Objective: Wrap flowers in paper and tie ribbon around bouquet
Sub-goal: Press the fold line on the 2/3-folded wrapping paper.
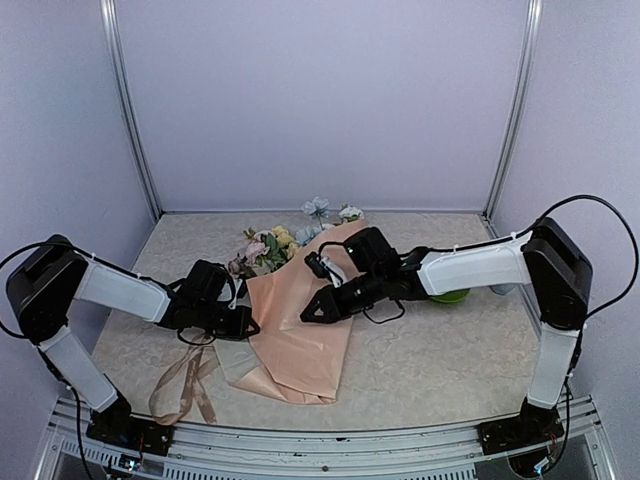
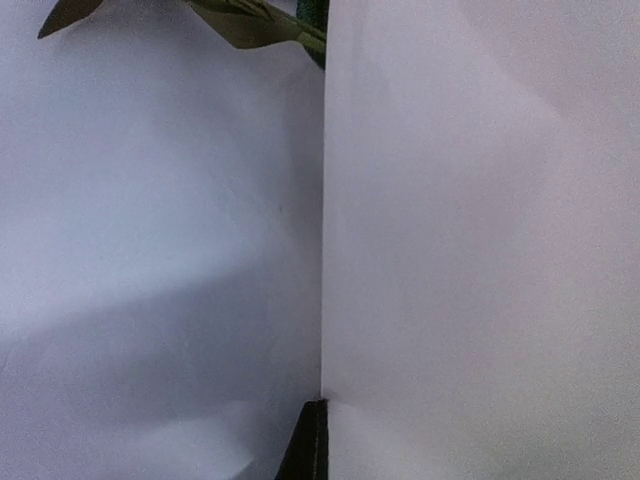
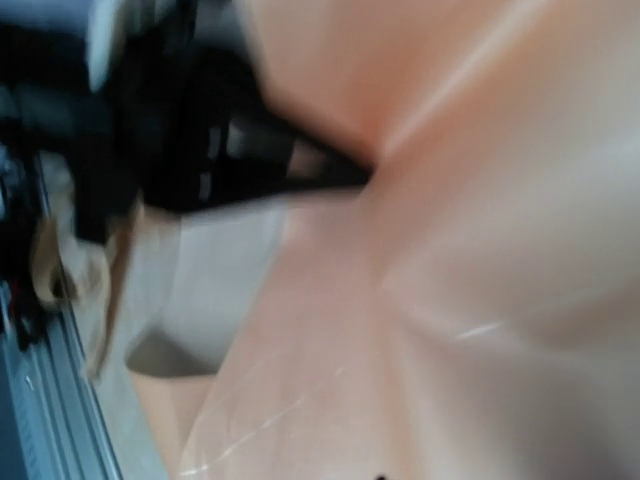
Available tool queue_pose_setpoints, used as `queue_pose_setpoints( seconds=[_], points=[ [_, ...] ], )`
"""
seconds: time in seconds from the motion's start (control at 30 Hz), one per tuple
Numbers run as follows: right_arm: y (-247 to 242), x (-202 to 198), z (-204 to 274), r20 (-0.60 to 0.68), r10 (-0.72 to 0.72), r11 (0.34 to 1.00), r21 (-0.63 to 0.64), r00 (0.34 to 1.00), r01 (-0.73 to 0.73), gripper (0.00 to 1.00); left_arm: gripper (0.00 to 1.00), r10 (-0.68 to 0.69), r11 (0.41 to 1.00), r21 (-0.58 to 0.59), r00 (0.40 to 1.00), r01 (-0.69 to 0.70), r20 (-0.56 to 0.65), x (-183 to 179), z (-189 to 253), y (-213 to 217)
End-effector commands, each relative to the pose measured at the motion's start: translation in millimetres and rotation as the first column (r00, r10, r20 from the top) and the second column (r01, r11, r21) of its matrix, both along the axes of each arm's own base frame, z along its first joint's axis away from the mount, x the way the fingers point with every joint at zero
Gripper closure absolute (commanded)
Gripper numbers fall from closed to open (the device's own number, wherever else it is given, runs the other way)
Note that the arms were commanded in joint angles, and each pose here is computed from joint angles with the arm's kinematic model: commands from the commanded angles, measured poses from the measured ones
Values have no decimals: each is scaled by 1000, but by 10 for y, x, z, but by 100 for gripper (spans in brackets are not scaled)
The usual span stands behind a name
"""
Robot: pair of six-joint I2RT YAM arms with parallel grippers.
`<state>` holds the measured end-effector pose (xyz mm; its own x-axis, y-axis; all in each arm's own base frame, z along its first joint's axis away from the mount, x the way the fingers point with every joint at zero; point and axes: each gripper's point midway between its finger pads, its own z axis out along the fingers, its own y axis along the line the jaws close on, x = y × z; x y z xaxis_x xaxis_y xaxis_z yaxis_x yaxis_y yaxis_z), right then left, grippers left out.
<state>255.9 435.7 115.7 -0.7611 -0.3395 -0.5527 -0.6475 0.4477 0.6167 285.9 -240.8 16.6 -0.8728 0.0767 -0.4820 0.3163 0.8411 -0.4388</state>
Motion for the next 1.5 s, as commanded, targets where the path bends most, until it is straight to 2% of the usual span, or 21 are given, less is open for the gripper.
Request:
queue_pose_setpoints(
  seconds=[0.0,0.1,0.17,0.27,0.4,0.5,0.6,0.67,0.77,0.9,1.0,1.1,1.2,1.23,1.33,1.47],
  points=[
    [343,-549,-509,-77,163,978,-120,984,-172,78,100,58,994,100,997,-52,-57,-102,-170,239],
    [429,-733,-804,-70,223,934,-272,972,-233,79,100,59,994,98,997,-54,-55,-81,-147,232],
    [355,-750,-1019,-77,208,901,-372,975,-222,82,100,58,994,95,997,-54,-49,-69,-125,222],
    [198,-747,-1243,-90,172,870,-452,981,-194,84,98,73,992,105,997,-69,-36,-19,-85,237],
    [100,-719,-1350,-97,134,850,-501,986,-164,84,69,95,990,102,995,-96,12,71,124,254],
    [79,-689,-1341,-85,115,847,-512,990,-143,85,64,66,994,78,992,-74,103,25,497,153],
    [84,-712,-1344,-93,116,854,-500,989,-147,86,61,31,997,65,987,-42,160,-256,807,15],
    [99,-743,-1348,-107,118,861,-483,987,-156,87,62,18,999,30,992,-22,129,-560,860,-76],
    [110,-778,-1351,-125,114,871,-465,986,-160,87,73,-30,999,-15,999,30,29,-1105,744,-216],
    [106,-793,-1326,-147,86,893,-428,985,-141,86,81,-136,991,7,989,137,-49,-1619,486,-364],
    [89,-788,-1285,-193,49,925,-361,980,-117,87,83,-140,990,28,990,141,-18,-1590,449,-438],
    [50,-795,-1285,-190,51,924,-362,980,-118,87,82,-127,991,44,991,126,34,-1409,442,-519],
    [11,-819,-1276,-186,60,923,-363,981,-125,87,83,-115,985,131,992,108,48,-1214,356,-568],
    [-11,-830,-1281,-188,53,924,-363,981,-120,87,83,-126,977,176,991,118,37,-1208,262,-584],
    [-16,-829,-1288,-190,44,925,-362,981,-112,88,87,-136,966,215,990,142,-39,-1375,56,-587],
    [-1,-826,-1296,-183,45,924,-366,982,-110,88,89,-40,962,260,983,86,-176,-1747,-247,-220]
  ],
)
